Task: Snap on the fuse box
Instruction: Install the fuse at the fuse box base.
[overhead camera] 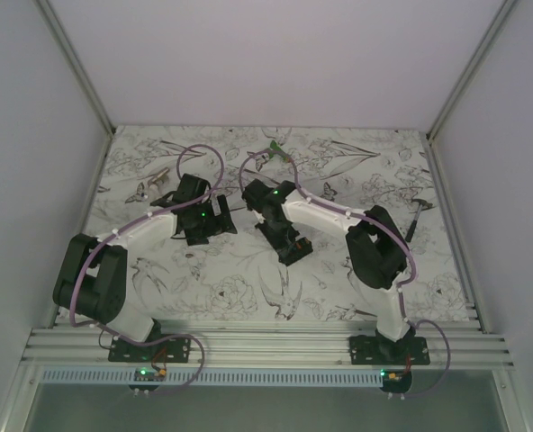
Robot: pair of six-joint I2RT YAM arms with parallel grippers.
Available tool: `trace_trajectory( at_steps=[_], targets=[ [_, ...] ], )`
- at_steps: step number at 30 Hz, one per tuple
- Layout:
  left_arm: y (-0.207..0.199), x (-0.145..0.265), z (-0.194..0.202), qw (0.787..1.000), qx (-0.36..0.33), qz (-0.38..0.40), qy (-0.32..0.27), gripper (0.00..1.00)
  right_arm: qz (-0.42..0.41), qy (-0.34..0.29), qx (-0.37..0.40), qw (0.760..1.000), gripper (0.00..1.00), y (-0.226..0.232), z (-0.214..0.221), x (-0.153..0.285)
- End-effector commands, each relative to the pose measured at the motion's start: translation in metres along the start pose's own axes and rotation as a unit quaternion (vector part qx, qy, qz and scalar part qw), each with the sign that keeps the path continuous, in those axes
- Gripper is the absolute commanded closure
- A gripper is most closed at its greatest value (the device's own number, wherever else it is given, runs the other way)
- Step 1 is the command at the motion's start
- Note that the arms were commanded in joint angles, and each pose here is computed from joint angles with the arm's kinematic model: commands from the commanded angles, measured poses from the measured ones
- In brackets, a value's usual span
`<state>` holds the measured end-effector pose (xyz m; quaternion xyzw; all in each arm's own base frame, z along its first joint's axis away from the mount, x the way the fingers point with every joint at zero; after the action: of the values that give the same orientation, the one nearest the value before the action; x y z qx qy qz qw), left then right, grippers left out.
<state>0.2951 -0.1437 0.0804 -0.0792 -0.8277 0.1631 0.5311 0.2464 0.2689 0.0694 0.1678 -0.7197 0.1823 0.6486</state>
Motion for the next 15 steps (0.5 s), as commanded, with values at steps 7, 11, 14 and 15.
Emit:
trace_trajectory(
  at_steps=[7,11,14,15],
  targets=[
    [0.005,0.000,0.007,1.000,0.005,-0.004,0.014,0.00,0.078,0.094,0.018,0.992,1.00,-0.014,0.046,-0.063],
    [0.005,0.001,0.008,1.000,0.007,-0.003,0.014,0.00,0.052,0.066,0.015,0.996,1.00,-0.003,0.034,-0.051],
    [0.004,0.001,0.008,1.000,0.012,0.001,0.016,0.00,0.015,0.042,0.006,0.999,1.00,0.011,0.019,-0.040],
    [0.003,0.001,0.009,1.000,0.013,0.003,0.016,0.00,0.003,0.035,-0.001,0.999,1.00,0.016,0.014,-0.037]
  ],
)
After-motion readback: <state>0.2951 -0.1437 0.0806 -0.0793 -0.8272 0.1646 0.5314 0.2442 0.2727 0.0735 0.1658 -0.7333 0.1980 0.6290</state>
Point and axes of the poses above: each gripper's point midway between its finger pads, its own x axis back along the fingers, its own y axis along the line the jaws close on, z = x × y, the point moved 3 cm from there along x, back along the fingers, and after that the axes turned 9 degrees about -x, right-handed, at the moved point
